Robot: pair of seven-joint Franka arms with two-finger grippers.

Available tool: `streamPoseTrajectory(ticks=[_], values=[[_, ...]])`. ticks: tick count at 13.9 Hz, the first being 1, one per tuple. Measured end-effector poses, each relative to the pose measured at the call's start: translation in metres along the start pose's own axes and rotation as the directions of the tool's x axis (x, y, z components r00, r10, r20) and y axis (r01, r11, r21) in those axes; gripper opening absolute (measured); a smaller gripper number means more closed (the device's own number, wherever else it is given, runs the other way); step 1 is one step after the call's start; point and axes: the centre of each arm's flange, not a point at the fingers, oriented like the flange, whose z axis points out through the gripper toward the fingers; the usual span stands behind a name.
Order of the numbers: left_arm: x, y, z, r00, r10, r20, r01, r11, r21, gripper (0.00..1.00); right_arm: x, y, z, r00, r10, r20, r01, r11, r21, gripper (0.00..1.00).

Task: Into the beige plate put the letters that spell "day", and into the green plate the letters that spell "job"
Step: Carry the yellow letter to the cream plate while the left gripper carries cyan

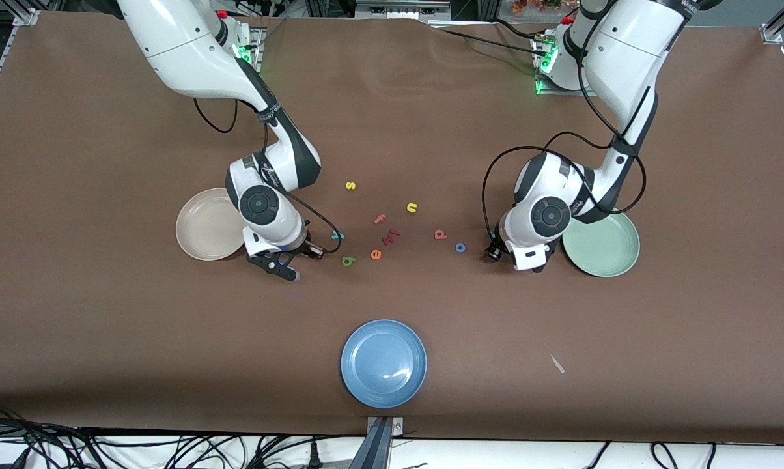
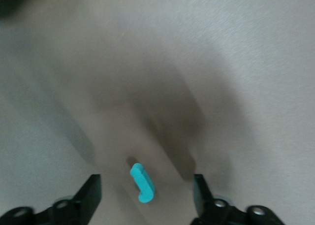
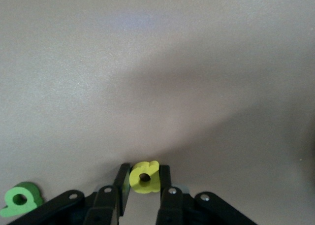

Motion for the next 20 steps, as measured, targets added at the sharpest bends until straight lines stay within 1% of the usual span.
streamPoseTrajectory(ticks=[1, 2, 3, 4, 5, 6, 7, 8, 9, 10, 11, 12, 13, 14, 15, 16, 17, 18, 19, 20], values=[[0.000, -0.001, 0.001, 1.000, -0.003, 0.000, 0.003, 1.000, 0.003, 0.80, 0.003, 0.001, -0.004, 1.000, 0.002, -0.005, -0.002, 1.000, 0.001, 0.28], [0.000, -0.001, 0.002, 1.000, -0.005, 0.000, 0.005, 1.000, 0.003, 0.72, 0.007, 0.003, -0.010, 1.000, 0.003, -0.011, -0.003, 1.000, -0.001, 0.28], [0.001, -0.001, 0.002, 1.000, -0.007, 0.001, 0.007, 1.000, 0.004, 0.68, 0.013, 0.008, -0.020, 1.000, -0.005, -0.013, 0.005, 1.000, -0.014, 0.28], [0.001, -0.002, 0.003, 1.000, -0.010, 0.002, 0.010, 1.000, 0.006, 0.66, 0.019, 0.015, -0.031, 1.000, -0.024, -0.006, 0.024, 0.999, -0.035, 0.28], [0.000, -0.002, 0.003, 1.000, -0.020, 0.010, 0.020, 1.000, 0.003, 0.65, 0.025, 0.024, -0.044, 0.999, -0.048, 0.007, 0.049, 0.997, -0.061, 0.28], [0.000, -0.002, 0.002, 0.999, -0.029, 0.019, 0.029, 1.000, 0.000, 0.58, 0.031, 0.035, -0.058, 0.997, -0.076, 0.022, 0.077, 0.993, -0.086, 0.28], [0.000, -0.003, 0.003, 0.999, -0.033, 0.024, 0.033, 0.999, 0.000, 0.57, 0.037, 0.046, -0.071, 0.994, -0.100, 0.037, 0.104, 0.989, -0.107, 0.28], [0.000, -0.002, 0.002, 0.999, -0.034, 0.024, 0.034, 0.999, -0.004, 0.49, 0.041, 0.059, -0.082, 0.991, -0.128, 0.050, 0.133, 0.984, -0.121, 0.28], [0.000, -0.002, 0.002, 0.999, -0.034, 0.024, 0.034, 0.999, -0.004, 0.44, 0.044, 0.075, -0.087, 0.985, -0.162, 0.061, 0.169, 0.977, -0.131, 0.28], [0.000, -0.003, 0.002, 0.999, -0.034, 0.024, 0.034, 0.999, -0.005, 0.44, 0.049, 0.095, -0.086, 0.978, -0.196, 0.075, 0.205, 0.968, -0.142, 0.28], [0.000, -0.002, 0.002, 0.999, -0.034, 0.024, 0.034, 0.999, -0.007, 0.37, 0.055, 0.120, -0.081, 0.970, -0.227, 0.088, 0.238, 0.959, -0.153, 0.28], [0.000, -0.003, 0.002, 0.999, -0.034, 0.023, 0.034, 0.999, -0.007, 0.35, 0.060, 0.144, -0.072, 0.963, -0.254, 0.093, 0.267, 0.951, -0.157, 0.28], [0.000, -0.003, 0.002, 0.999, -0.034, 0.023, 0.034, 0.999, -0.008, 0.32, 0.063, 0.166, -0.060, 0.957, -0.276, 0.085, 0.287, 0.945, -0.156, 0.28], [0.000, -0.003, 0.002, 0.999, -0.034, 0.023, 0.034, 0.999, -0.009, 0.25, 0.062, 0.186, -0.046, 0.952, -0.297, 0.070, 0.305, 0.940, -0.153, 0.28], [0.000, -0.003, 0.002, 0.999, -0.034, 0.023, 0.034, 0.999, -0.010, 0.24, 0.059, 0.202, -0.032, 0.948, -0.313, 0.060, 0.319, 0.935, -0.153, 0.28], [0.000, -0.004, 0.003, 0.999, -0.033, 0.023, 0.034, 0.999, -0.009, 0.19, 0.054, 0.214, -0.022, 0.945, -0.322, 0.058, 0.327, 0.932, -0.154, 0.28], [0.000, -0.004, 0.003, 0.999, -0.033, 0.023, 0.033, 0.999, -0.009, 0.16, 0.051, 0.219, -0.016, 0.944, -0.325, 0.059, 0.331, 0.931, -0.155, 0.28], [0.000, -0.004, 0.003, 0.999, -0.033, 0.023, 0.033, 0.999, -0.010, 0.16, 0.049, 0.220, -0.015, 0.943, -0.327, 0.060, 0.332, 0.930, -0.155, 0.30], [0.000, -0.004, 0.003, 0.999, -0.033, 0.022, 0.033, 0.999, -0.009, 0.13, 0.049, 0.220, -0.015, 0.943, -0.327, 0.058, 0.332, 0.931, -0.154, 0.31], [0.000, -0.004, 0.003, 0.999, -0.033, 0.022, 0.033, 0.999, -0.009, 0.13, 0.050, 0.219, -0.018, 0.943, -0.327, 0.055, 0.332, 0.931, -0.152, 0.37]])
